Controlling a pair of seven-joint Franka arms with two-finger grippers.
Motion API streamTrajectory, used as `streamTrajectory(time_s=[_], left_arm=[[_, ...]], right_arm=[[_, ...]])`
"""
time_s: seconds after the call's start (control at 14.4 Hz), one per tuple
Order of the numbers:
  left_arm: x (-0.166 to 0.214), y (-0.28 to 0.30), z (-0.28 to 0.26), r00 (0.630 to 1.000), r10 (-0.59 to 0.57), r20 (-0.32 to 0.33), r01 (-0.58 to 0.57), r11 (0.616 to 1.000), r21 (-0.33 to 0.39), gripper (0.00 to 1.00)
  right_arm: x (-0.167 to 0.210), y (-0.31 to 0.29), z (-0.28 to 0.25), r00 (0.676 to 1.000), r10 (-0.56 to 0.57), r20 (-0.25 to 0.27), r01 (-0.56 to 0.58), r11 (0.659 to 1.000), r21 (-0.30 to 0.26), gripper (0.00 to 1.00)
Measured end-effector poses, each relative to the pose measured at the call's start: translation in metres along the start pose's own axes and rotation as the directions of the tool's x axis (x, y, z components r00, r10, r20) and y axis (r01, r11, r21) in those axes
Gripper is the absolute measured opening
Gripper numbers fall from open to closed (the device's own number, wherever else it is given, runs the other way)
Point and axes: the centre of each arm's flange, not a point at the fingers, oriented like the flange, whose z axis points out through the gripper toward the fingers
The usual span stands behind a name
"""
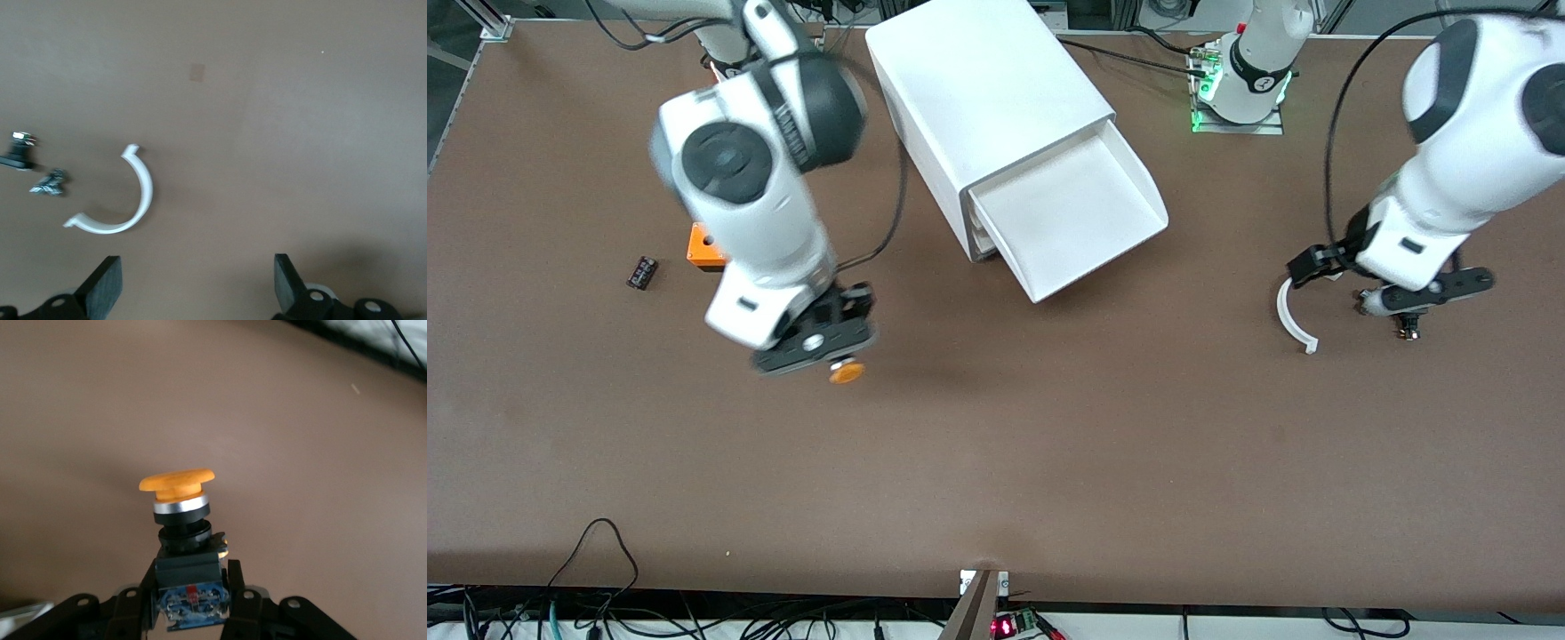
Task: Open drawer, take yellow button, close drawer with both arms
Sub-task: 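Place the button on the table while the left gripper pushes the drawer shut, then release the button with the right gripper and withdraw both grippers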
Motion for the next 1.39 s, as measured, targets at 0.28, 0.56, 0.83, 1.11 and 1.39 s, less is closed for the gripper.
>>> streamTrajectory(time_s=[0.28, 0.56, 0.83, 1.11, 1.39], left_arm=[[-0.042, 0.058, 0.065, 0.991, -0.131, -0.018, 0.13, 0.991, -0.036, 1.0], [-0.093, 0.107, 0.101, 0.98, -0.198, 0.002, 0.197, 0.979, -0.046, 1.0], [-0.163, 0.16, 0.113, 0.992, -0.126, 0.03, 0.127, 0.991, -0.03, 1.0], [-0.225, 0.193, 0.117, 0.985, -0.124, 0.116, 0.13, 0.99, -0.051, 1.0], [-0.262, 0.208, 0.118, 0.987, -0.08, 0.142, 0.088, 0.995, -0.051, 1.0]], right_arm=[[-0.015, 0.118, 0.059, 0.978, 0.165, 0.13, -0.164, 0.986, -0.015, 0.41], [-0.043, 0.172, 0.118, 0.942, 0.249, 0.225, -0.248, 0.968, -0.034, 0.41], [-0.079, 0.206, 0.195, 0.934, 0.293, 0.202, -0.296, 0.955, -0.017, 0.41], [-0.123, 0.205, 0.267, 0.947, 0.28, 0.16, -0.284, 0.959, 0.0, 0.41], [-0.164, 0.221, 0.308, 0.948, 0.277, 0.156, -0.282, 0.959, 0.01, 0.41]])
